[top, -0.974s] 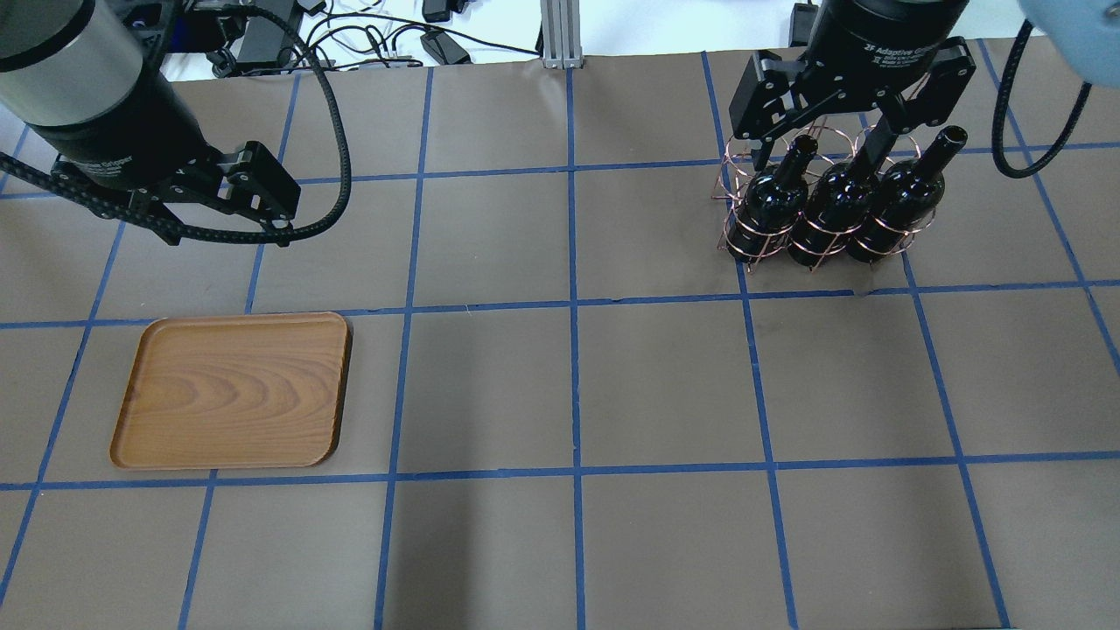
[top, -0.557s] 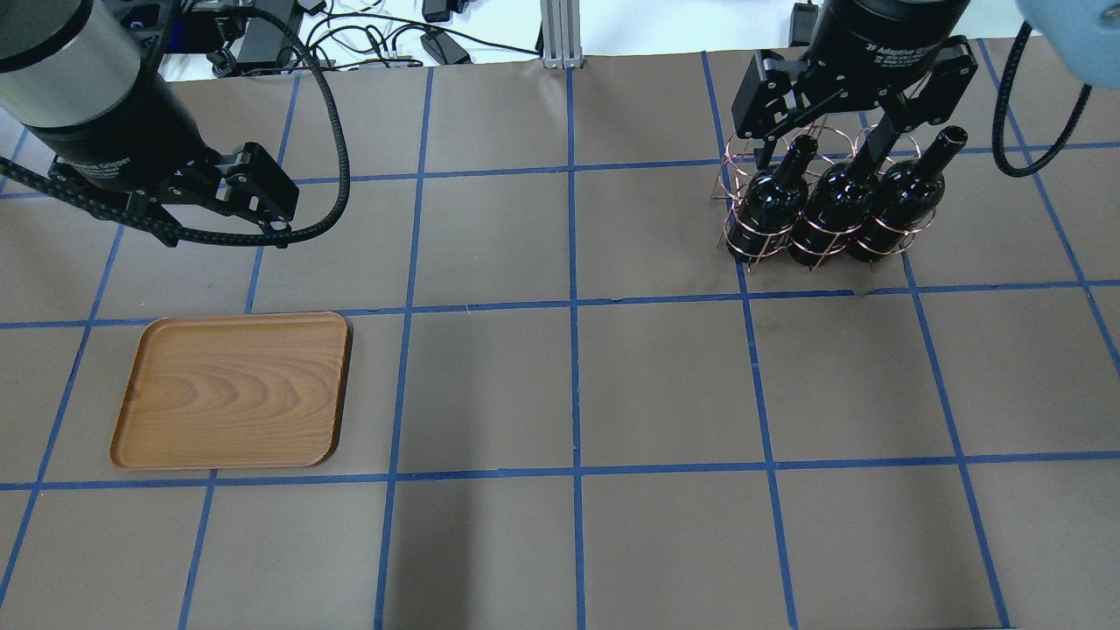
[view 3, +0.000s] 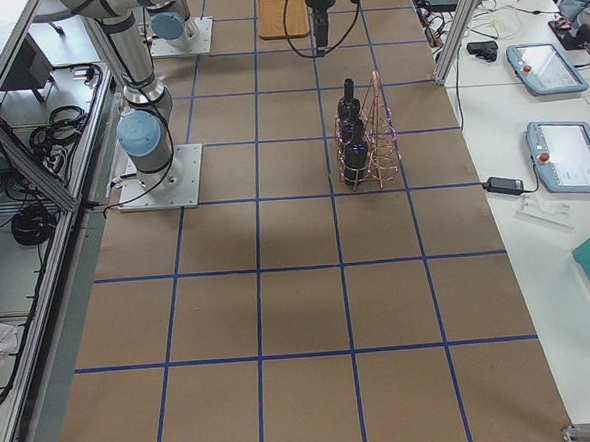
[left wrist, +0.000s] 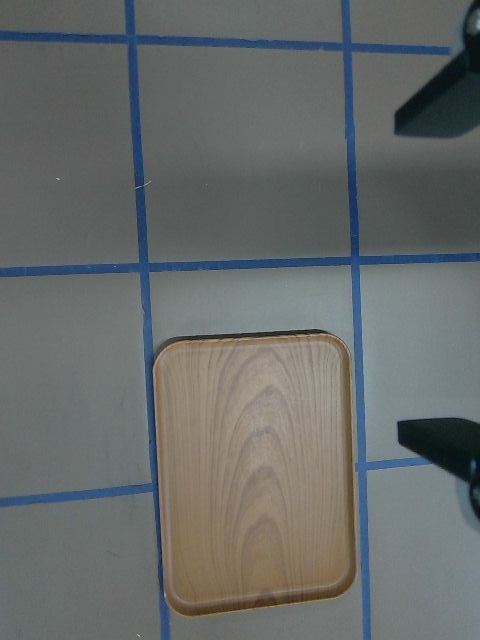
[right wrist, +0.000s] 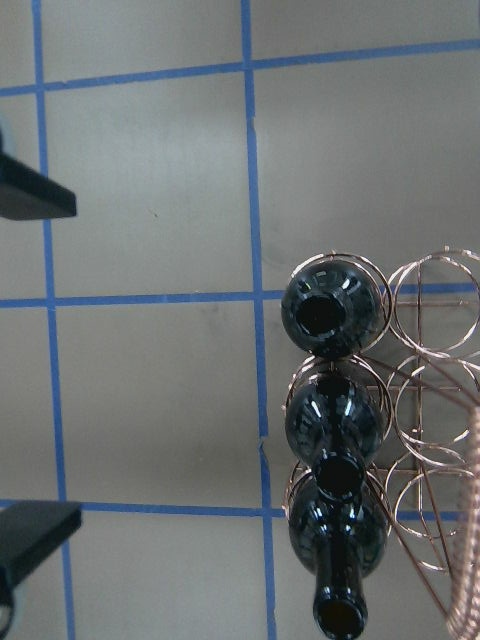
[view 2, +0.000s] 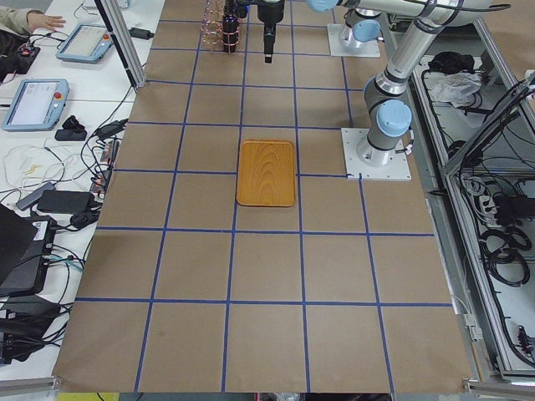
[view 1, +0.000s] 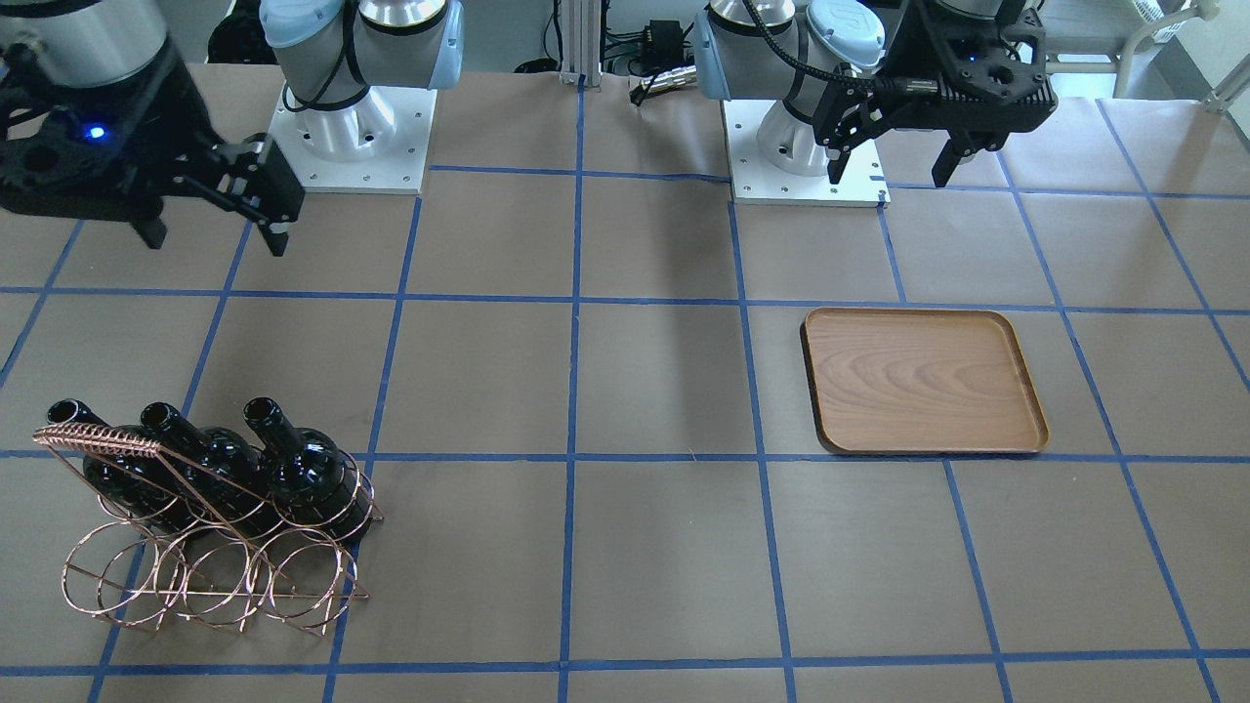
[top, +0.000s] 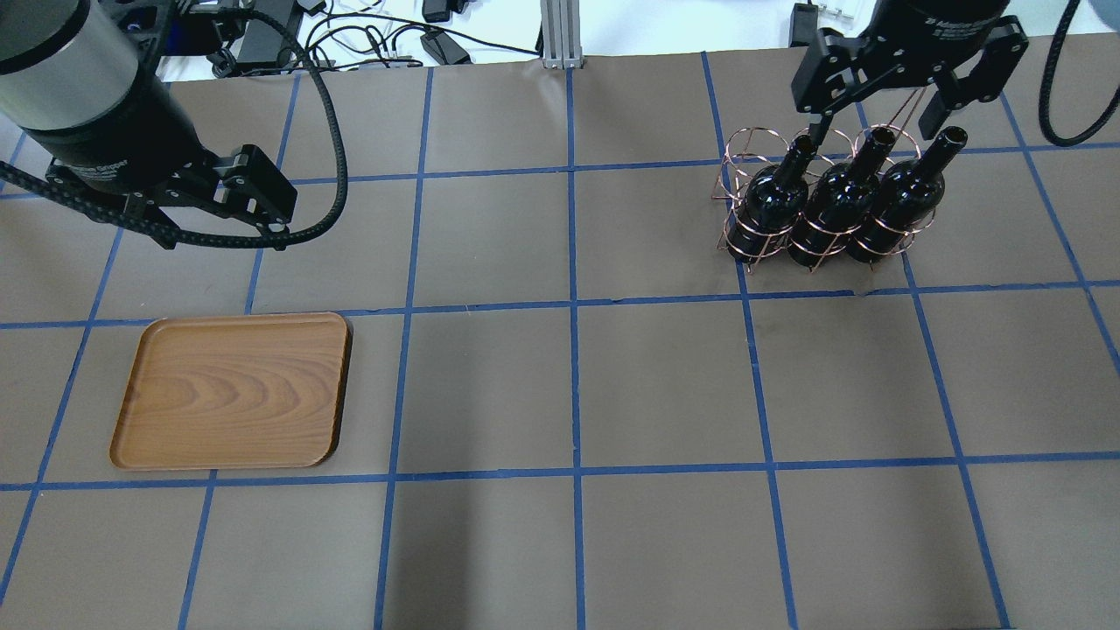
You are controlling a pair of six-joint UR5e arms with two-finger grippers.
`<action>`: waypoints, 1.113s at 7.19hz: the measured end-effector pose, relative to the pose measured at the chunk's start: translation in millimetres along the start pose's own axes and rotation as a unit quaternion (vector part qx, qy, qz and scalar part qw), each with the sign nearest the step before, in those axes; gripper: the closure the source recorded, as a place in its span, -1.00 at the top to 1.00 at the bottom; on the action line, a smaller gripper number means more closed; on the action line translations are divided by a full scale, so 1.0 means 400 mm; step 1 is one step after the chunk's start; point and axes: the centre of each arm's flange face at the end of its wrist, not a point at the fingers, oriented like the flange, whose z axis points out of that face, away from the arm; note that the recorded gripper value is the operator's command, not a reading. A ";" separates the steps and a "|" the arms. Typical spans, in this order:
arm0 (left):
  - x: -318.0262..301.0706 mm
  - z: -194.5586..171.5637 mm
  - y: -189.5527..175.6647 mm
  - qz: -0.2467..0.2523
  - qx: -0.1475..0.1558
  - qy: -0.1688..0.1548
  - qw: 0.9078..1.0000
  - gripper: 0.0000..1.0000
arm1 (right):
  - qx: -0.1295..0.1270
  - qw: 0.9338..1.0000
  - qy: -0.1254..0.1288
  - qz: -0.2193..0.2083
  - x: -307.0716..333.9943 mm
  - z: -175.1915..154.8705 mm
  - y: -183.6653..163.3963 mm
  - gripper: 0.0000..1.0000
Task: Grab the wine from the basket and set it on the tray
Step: 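Lower the right gripper over the dark bottles in the copper rack, then close the right gripper on the neck of the nearest dark bottle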
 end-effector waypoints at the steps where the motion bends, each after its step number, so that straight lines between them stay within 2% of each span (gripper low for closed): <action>1: -0.001 0.001 0.000 0.000 0.000 -0.001 1.000 1.00 | -0.005 1.000 -0.003 0.005 0.063 0.043 -0.053 0.93; 3: 0.005 0.003 -0.001 0.002 -0.001 0.002 1.000 1.00 | -0.007 1.000 -0.004 0.002 0.113 0.152 -0.153 0.88; 4: 0.008 0.005 0.000 0.003 -0.001 0.002 1.000 1.00 | -0.010 1.000 -0.003 0.001 0.120 0.202 -0.191 0.79; 6: 0.009 0.009 0.001 0.002 -0.003 0.002 1.000 1.00 | -0.024 1.000 -0.002 -0.002 0.125 0.272 -0.229 0.48; 8: 0.008 0.011 0.002 0.002 -0.004 0.001 1.000 1.00 | -0.040 0.999 -0.003 -0.003 0.125 0.321 -0.240 0.31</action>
